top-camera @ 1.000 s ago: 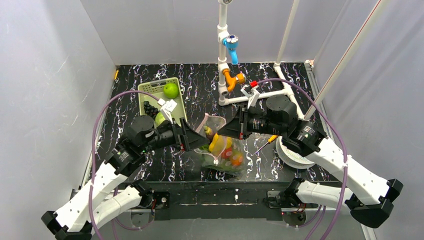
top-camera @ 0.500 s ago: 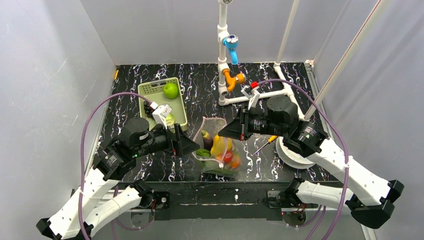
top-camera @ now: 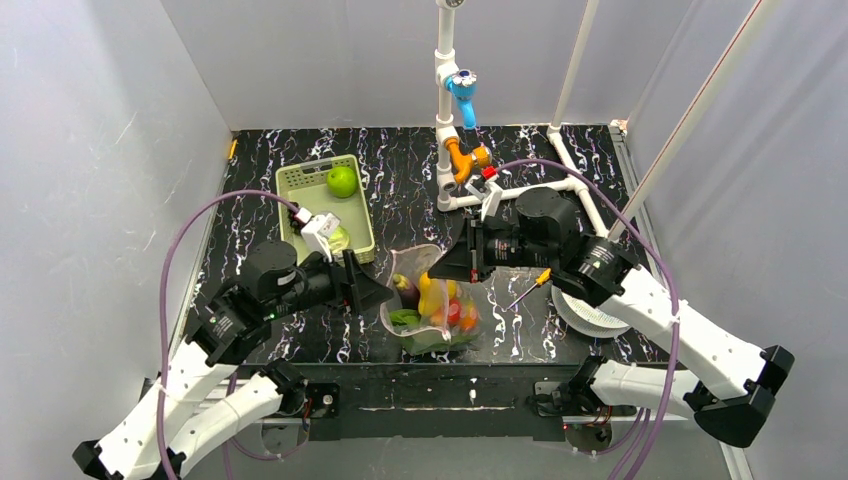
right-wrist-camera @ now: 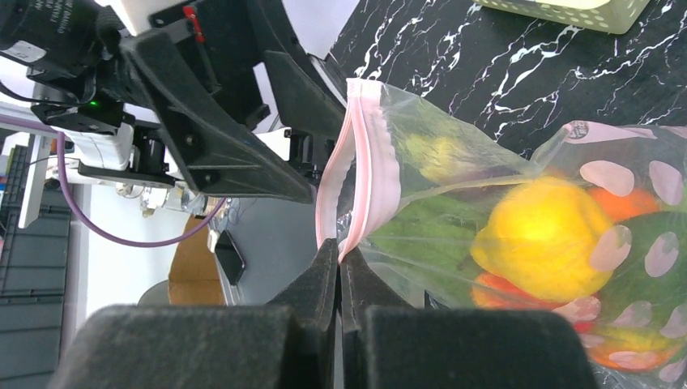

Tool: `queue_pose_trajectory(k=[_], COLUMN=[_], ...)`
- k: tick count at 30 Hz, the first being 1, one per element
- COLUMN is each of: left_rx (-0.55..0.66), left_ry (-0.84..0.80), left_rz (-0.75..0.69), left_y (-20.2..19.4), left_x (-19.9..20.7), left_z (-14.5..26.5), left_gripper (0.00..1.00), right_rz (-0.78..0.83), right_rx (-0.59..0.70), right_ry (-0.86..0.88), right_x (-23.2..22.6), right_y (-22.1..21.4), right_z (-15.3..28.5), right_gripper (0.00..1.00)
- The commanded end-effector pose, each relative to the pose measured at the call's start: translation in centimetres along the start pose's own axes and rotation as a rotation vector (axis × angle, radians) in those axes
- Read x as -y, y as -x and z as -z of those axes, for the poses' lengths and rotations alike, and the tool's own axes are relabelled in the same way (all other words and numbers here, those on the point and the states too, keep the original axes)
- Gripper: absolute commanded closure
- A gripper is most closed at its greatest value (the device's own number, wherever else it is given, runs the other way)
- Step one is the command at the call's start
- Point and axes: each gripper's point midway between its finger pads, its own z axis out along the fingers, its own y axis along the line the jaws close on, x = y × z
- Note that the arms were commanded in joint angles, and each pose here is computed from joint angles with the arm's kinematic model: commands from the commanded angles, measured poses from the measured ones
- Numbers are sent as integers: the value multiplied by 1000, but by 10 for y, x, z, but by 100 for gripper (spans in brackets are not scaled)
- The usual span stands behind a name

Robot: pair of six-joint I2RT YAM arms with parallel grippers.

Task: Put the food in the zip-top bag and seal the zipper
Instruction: Adjust the zipper food storage bag at the center of the board.

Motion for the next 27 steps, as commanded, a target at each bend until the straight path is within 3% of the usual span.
queue_pose_trajectory(k=[1, 5, 10, 15, 17, 27], left_rx=[-75, -108, -33, 175, 228, 321], left_ry=[-38, -59, -51, 5, -4, 16], left_rz=[59, 47, 6, 88, 127, 175], left_y=[-18, -25, -9, 18, 24, 33], left_x=[-2, -2, 4, 0, 3, -4], left_z=[-18, -21, -5, 19, 27, 37], left_gripper=[45, 57, 100, 100, 100, 100], right_rz=[59, 64, 102, 242, 298, 459], right_rx=[38, 25, 5, -41, -76, -102], right_ry=[100, 110, 59, -95, -139, -10], right_x=[-28, -30, -25, -11, -12, -31], right_y=[19, 20, 24, 38, 38, -1], right_z=[-2, -8, -19, -38, -45, -54], right_gripper=[99, 99, 99, 99, 92, 34])
